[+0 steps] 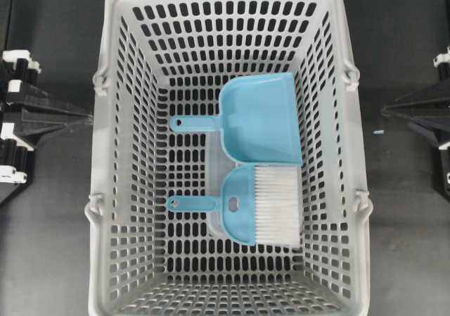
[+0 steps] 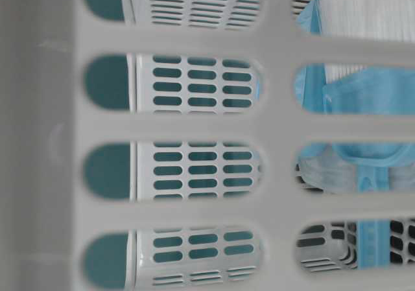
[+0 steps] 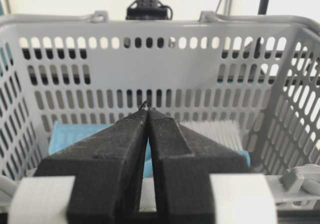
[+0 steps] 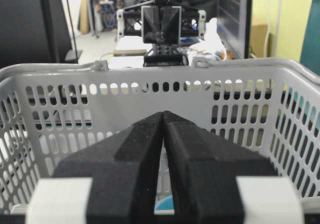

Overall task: Pick up the hand brush from the shopping basket with the left arm.
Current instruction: 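Move the left gripper over the basket toward the blue brush handle, then lower the open left gripper around the blue brush handle and close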

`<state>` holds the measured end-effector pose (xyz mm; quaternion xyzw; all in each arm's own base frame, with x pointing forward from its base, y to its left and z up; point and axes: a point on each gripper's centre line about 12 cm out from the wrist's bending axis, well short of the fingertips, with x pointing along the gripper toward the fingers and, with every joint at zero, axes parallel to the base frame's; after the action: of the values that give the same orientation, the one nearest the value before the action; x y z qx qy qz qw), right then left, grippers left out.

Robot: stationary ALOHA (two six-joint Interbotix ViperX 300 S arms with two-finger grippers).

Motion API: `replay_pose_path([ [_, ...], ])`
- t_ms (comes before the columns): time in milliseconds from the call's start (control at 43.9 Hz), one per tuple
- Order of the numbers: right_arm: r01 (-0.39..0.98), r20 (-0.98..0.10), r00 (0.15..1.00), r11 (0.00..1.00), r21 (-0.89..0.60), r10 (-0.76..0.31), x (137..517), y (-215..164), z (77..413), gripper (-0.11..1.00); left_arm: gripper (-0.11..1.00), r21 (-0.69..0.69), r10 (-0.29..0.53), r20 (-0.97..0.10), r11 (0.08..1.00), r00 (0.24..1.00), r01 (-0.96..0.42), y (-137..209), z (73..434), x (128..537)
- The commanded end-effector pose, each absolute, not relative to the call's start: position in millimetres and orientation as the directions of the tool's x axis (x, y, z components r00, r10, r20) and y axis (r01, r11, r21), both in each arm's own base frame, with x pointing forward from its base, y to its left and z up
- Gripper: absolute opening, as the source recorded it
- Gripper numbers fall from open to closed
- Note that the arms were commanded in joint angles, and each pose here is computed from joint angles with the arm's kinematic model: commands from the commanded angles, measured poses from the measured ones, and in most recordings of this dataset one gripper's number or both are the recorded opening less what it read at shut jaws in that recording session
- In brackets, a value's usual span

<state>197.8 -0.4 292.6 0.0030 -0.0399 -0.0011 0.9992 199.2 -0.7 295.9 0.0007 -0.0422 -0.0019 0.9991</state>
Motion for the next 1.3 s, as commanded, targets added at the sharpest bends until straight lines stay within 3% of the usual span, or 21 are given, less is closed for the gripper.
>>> replay_pose_path([
  [0, -0.005, 0.107, 0.994, 1.0, 0.018, 0.003, 199.0, 0.9, 302.0, 0.0, 0.06, 0.029, -0.021, 0.057, 0.999, 0.998, 0.019, -3.5, 318.3, 207.2],
  [91, -0.01, 0.119, 0.993, 1.0, 0.026, 0.007, 196.7, 1.7, 305.0, 0.0, 0.0, 0.021, -0.016, -0.046, 1.0, 0.999, 0.017, -3.4, 334.3, 215.6],
  [250, -0.026, 0.113, 0.993, 0.999, 0.038, 0.021, 193.2, 4.4, 307.9, 0.0, 0.0, 0.025, -0.029, -0.225, 0.999, 0.974, 0.035, -8.4, 359.0, 235.2],
  [501, -0.029, 0.003, 1.0, 0.998, 0.055, 0.029, 193.5, 5.8, 301.8, 0.0, 0.0, 0.032, -0.034, -0.512, 0.998, 0.858, 0.059, -16.2, 375.8, 274.2],
  [660, -0.028, -0.04, 0.999, 0.998, 0.052, 0.03, 193.1, 5.8, 296.9, 0.03, 0.0, 0.035, -0.036, -0.608, 0.997, 0.793, 0.071, -21.7, 374.7, 303.8],
  [774, -0.027, -0.046, 0.998, 0.998, 0.05, 0.03, 193.1, 5.8, 296.2, 0.24, 0.0, 0.034, -0.039, -0.664, 0.996, 0.747, 0.083, -27.3, 368.9, 325.3],
  [934, -0.023, -0.048, 0.999, 0.998, 0.054, 0.025, 193.1, 4.9, 296.0, 0.65, 0.0, 0.025, -0.041, -0.716, 0.996, 0.697, 0.084, -32.2, 359.4, 340.3],
  [1002, -0.02, -0.048, 0.999, 0.998, 0.055, 0.022, 193.1, 4.3, 296.0, 0.74, 0.0, 0.016, -0.038, -0.735, 0.997, 0.677, 0.074, -32.6, 352.9, 344.6],
  [1070, -0.018, -0.048, 0.999, 0.998, 0.055, 0.021, 193.1, 4.0, 296.0, 0.75, 0.01, 0.006, -0.037, -0.745, 0.998, 0.666, 0.062, -33.0, 348.0, 348.5],
  [1161, -0.013, -0.048, 0.999, 0.998, 0.055, 0.016, 193.2, 3.2, 296.0, 0.74, 0.15, -0.014, -0.034, -0.765, 0.999, 0.643, 0.037, -33.8, 337.7, 356.0],
  [1275, -0.013, -0.051, 0.999, 0.998, 0.055, 0.016, 193.0, 3.2, 294.7, 0.74, 0.51, -0.036, -0.037, -0.794, 0.999, 0.607, 0.014, -38.7, 321.5, 364.4],
])
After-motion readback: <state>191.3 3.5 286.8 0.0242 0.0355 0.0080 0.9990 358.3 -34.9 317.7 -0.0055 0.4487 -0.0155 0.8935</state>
